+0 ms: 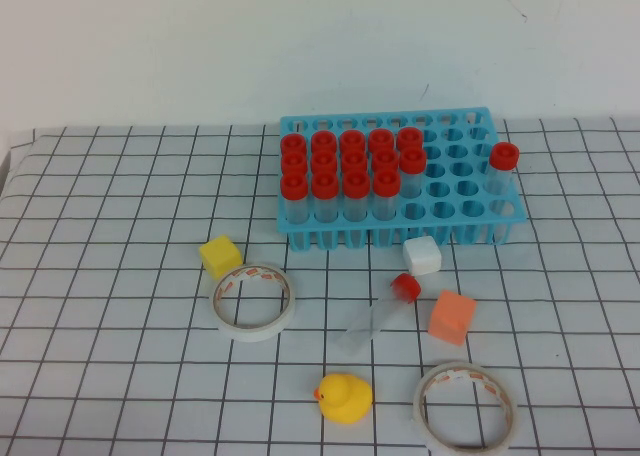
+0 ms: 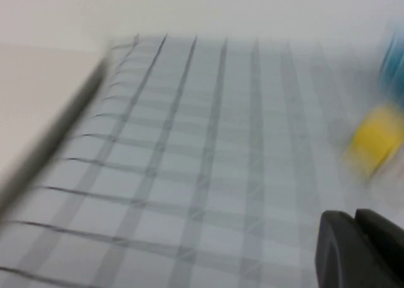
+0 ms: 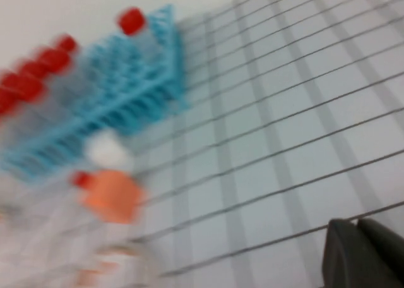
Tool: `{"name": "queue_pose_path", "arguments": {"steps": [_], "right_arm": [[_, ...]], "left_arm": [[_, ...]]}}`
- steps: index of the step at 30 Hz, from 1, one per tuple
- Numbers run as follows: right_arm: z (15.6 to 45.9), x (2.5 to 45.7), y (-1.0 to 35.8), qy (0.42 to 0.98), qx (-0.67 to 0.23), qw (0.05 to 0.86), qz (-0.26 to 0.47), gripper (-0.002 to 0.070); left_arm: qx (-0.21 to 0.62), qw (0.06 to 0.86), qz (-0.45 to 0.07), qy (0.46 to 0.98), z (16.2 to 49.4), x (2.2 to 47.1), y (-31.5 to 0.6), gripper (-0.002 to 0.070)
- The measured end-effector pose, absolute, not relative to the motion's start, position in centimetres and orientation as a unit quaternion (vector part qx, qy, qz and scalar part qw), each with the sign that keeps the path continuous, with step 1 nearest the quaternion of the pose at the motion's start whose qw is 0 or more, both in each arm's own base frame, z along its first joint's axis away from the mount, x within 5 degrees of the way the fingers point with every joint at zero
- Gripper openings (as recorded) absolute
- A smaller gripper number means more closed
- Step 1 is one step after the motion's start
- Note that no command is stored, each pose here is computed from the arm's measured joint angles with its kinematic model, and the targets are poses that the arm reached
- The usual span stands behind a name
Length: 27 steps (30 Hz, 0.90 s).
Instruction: Place the test tubes
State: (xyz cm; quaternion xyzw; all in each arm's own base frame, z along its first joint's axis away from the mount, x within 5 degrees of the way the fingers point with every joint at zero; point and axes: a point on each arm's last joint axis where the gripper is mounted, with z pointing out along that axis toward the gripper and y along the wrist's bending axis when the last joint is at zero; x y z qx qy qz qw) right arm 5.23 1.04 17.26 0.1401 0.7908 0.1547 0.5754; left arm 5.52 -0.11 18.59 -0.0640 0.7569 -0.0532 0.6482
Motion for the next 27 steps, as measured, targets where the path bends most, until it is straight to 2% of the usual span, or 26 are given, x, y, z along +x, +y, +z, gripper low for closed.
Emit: {"name": "queue_pose_path", "arguments": {"steps": [3,5,7,9,18,21,24,27], "right_arm": [[17.6,5.2,2.1,0.760,0.210,0.547,0.279,-0.0001],[18.0,5.2,2.5,0.734,0.247,0.531,0.344,-0.0001],[18.3,5.2,2.7,0.713,0.270,0.522,0.382,-0.0001],[18.5,5.3,2.6,0.700,0.282,0.523,0.396,-0.0001],[18.9,5.4,2.2,0.678,0.297,0.547,0.391,-0.0001],[19.0,5.4,2.1,0.683,0.282,0.558,0.378,-0.0001],[19.0,5.4,2.1,0.698,0.244,0.577,0.347,-0.0001],[19.0,5.5,2.1,0.705,0.218,0.591,0.324,-0.0001]], "left_arm": [[-0.225,0.665,-0.225,0.675,19.9,5.6,-0.2,-0.0001],[-0.294,0.663,-0.297,0.621,20.5,5.6,0.1,-0.0001],[-0.338,0.659,-0.340,0.580,20.9,5.6,0.3,-0.0001],[-0.362,0.657,-0.362,0.554,21.1,5.5,0.5,-0.0001],[-0.384,0.648,-0.385,0.534,21.2,5.5,0.6,-0.0001],[-0.338,0.651,-0.353,0.580,21.5,5.5,0.1,-0.0001],[-0.265,0.646,-0.305,0.647,23.6,5.1,-0.6,-0.0001],[-0.158,0.609,-0.237,0.740,26.0,5.4,-1.4,-0.0001]]}}
